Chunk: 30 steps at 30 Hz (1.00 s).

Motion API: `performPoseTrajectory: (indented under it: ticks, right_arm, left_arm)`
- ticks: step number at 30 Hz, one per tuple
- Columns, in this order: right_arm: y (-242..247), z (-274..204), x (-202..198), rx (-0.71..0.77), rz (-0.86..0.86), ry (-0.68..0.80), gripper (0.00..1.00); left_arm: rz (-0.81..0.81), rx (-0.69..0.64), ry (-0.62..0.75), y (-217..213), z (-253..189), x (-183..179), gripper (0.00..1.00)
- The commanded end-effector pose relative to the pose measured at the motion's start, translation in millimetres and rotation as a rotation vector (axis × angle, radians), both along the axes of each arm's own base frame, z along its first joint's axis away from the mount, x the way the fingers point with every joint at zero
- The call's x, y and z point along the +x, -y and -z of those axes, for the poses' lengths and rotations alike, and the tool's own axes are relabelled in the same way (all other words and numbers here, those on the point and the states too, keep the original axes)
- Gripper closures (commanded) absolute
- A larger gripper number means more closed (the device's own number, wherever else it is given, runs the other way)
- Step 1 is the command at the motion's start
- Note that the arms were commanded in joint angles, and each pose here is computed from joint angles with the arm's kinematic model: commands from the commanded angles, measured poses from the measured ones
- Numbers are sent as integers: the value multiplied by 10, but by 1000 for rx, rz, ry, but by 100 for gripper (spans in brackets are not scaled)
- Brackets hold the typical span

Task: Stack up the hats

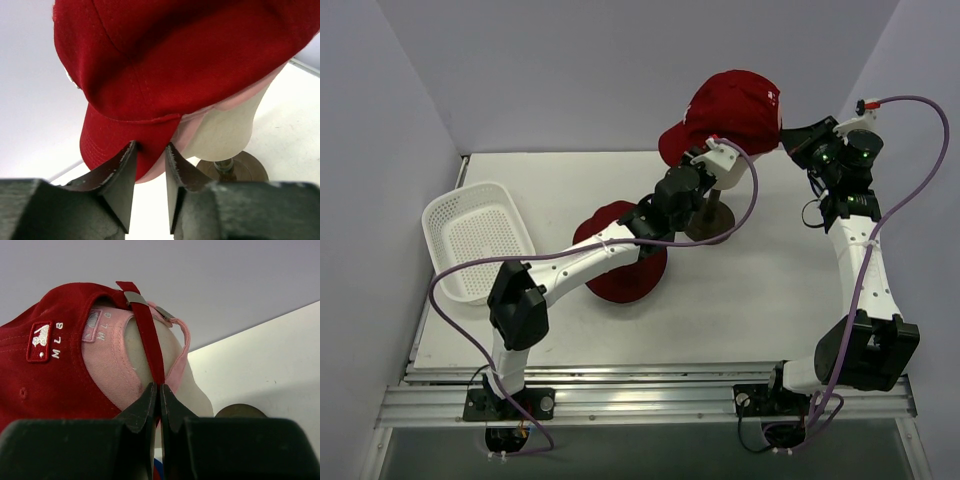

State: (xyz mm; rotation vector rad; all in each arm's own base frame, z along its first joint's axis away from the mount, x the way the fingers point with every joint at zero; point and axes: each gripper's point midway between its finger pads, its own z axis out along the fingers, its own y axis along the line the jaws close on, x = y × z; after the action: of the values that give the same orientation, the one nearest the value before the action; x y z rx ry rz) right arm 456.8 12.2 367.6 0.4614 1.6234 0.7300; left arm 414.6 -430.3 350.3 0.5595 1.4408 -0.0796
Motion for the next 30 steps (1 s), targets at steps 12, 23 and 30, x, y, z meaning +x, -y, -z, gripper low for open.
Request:
performPoseTrajectory:
  ticks: [12,23,30]
  right_arm:
    - [-133,219,-129,8,-68,-67,100]
    - [-44,314,-95,12,-29,-90,100]
    - [48,318,-83,18,-13,-89,100]
  left_arm:
    - [76,9,31,299,153,-133,97]
    - [185,49,32,634,394,-302,98]
    - [219,77,20,740,578,-357,98]
